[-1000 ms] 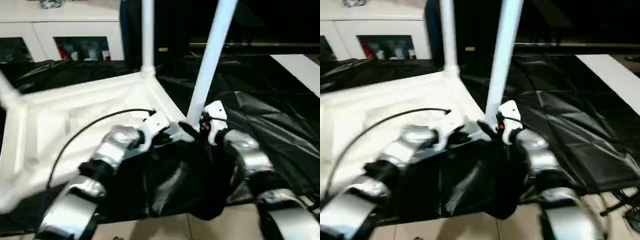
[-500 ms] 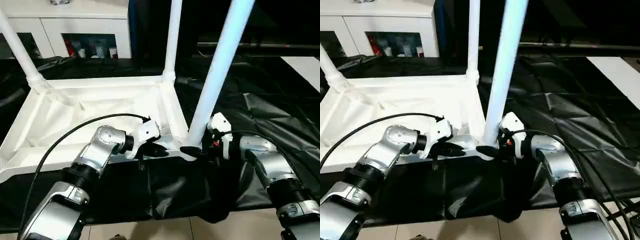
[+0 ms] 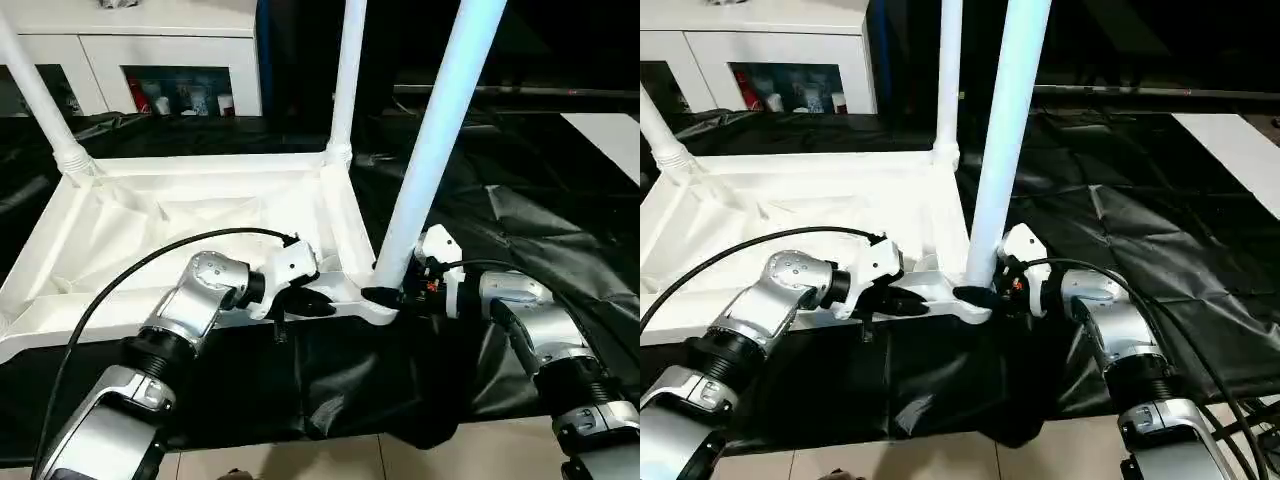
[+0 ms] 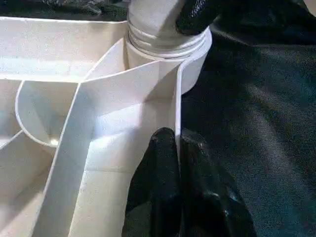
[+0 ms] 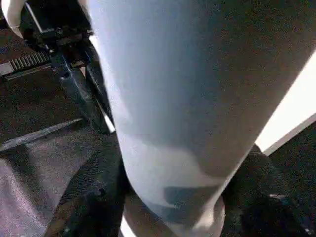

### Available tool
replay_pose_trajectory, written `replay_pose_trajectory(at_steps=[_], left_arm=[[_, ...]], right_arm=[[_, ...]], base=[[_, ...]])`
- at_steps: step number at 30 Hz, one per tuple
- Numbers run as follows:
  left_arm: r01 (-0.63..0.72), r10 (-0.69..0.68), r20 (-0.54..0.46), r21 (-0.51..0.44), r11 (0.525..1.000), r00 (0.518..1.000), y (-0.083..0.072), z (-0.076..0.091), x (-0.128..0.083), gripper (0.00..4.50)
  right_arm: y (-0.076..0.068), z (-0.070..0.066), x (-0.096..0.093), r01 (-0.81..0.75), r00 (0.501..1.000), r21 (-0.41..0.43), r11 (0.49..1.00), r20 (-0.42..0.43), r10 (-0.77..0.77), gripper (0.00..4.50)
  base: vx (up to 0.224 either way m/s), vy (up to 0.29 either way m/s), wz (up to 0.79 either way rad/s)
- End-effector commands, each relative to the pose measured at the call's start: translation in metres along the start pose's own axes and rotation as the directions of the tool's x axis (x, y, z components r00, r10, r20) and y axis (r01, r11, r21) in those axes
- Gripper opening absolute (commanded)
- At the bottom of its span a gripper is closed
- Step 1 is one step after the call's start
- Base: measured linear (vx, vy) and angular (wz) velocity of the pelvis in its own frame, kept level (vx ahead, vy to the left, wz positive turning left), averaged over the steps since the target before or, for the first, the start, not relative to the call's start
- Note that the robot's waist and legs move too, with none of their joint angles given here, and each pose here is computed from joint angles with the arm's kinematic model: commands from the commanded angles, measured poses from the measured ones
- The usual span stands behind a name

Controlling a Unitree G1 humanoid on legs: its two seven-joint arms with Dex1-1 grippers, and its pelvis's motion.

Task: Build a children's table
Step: Rotate leg to tighten

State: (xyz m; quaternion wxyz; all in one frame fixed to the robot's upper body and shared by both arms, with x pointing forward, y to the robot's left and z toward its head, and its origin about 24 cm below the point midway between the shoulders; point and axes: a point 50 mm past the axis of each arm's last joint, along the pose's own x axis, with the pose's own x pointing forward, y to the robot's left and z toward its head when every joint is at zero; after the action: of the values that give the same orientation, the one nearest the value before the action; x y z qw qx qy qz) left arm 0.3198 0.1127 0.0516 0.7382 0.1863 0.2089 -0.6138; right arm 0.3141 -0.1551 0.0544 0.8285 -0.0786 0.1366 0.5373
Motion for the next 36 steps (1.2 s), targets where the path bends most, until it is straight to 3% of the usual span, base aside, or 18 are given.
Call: replay_pose_trajectory(at_steps=[1,9,13,16,17,18,19,20,21,23,27,30,31,33,36], left_arm=[[0.038,-0.038,-0.002,-0.005,0.999,0.999,-0.006,-0.001,0.006,0.0],[-0.009,0.009,0.01,-0.019,1.0,1.0,-0.002,-0.001,0.008,0.0],[-0.171,0.173,0.011,-0.071,0.983,0.985,0.009,0.002,0.017,0.0],[-0.322,0.324,-0.006,-0.145,0.936,0.946,0.02,0.006,0.026,0.0],[-0.4,0.405,-0.021,-0.203,0.894,0.914,0.024,0.01,0.034,0.0],[-0.4,0.405,-0.021,-0.203,0.894,0.914,0.024,0.01,0.034,0.0],[-0.468,0.474,-0.035,-0.245,0.849,0.88,0.026,0.016,0.043,0.0],[-0.468,0.474,-0.035,-0.245,0.849,0.88,0.026,0.016,0.043,0.0],[-0.482,0.492,-0.034,-0.266,0.835,0.87,0.025,0.021,0.049,0.0],[-0.484,0.497,-0.021,-0.267,0.833,0.868,0.023,0.029,0.06,0.0],[-0.476,0.487,-0.008,-0.223,0.85,0.873,0.02,0.034,0.065,0.0],[-0.479,0.486,-0.014,-0.188,0.857,0.874,0.022,0.032,0.063,0.0],[-0.479,0.485,-0.014,-0.177,0.86,0.874,0.023,0.032,0.062,0.0],[-0.477,0.481,-0.013,-0.156,0.865,0.877,0.024,0.031,0.059,0.0],[-0.45,0.453,-0.007,-0.128,0.884,0.891,0.024,0.029,0.055,0.0]], right_arm=[[0.003,-0.005,0.001,0.002,1.0,0.007,1.0,-0.02,-0.002,2.18],[-0.002,-0.017,0.002,0.113,0.993,0.06,0.992,-0.021,-0.112,2.04],[-0.009,-0.027,0.007,0.295,0.955,0.137,0.946,-0.016,-0.296,2.02],[-0.013,-0.035,0.018,0.503,0.86,0.222,0.835,-0.037,-0.509,2.01],[-0.016,-0.038,0.024,0.606,0.788,0.258,0.752,-0.069,-0.612,2.01],[-0.016,-0.038,0.024,0.606,0.788,0.258,0.752,-0.069,-0.612,2.01],[-0.018,-0.04,0.031,0.683,0.717,0.306,0.663,-0.108,-0.689,2.0],[-0.018,-0.04,0.031,0.683,0.717,0.306,0.663,-0.108,-0.689,2.0],[-0.019,-0.039,0.036,0.721,0.675,0.327,0.611,-0.13,-0.726,2.0],[-0.021,-0.034,0.045,0.76,0.629,0.324,0.563,-0.15,-0.763,2.0],[-0.022,-0.025,0.053,0.754,0.633,0.322,0.572,-0.126,-0.763,2.0],[-0.025,-0.014,0.056,0.741,0.647,0.289,0.606,-0.066,-0.759,2.0],[-0.026,-0.011,0.055,0.752,0.636,0.264,0.604,-0.051,-0.77,2.55],[-0.029,-0.006,0.054,0.752,0.644,0.205,0.626,-0.024,-0.765,2.69],[-0.033,0.004,0.052,0.724,0.67,0.202,0.66,0.025,-0.742,3.01]], base=[[0.0,0.0,0.0],[0.0,0.0,0.0],[0.0,0.0,0.0],[0.0,0.0,0.0],[0.0,0.0,0.0],[0.0,0.0,0.0],[0.0,0.0,0.0],[0.0,0.0,0.0],[0.0,0.0,0.0],[0.0,0.0,0.0],[0.0,0.0,0.0],[0.0,0.0,0.0],[0.0,0.0,0.0],[0.0,0.0,0.0],[0.0,0.0,0.0]])
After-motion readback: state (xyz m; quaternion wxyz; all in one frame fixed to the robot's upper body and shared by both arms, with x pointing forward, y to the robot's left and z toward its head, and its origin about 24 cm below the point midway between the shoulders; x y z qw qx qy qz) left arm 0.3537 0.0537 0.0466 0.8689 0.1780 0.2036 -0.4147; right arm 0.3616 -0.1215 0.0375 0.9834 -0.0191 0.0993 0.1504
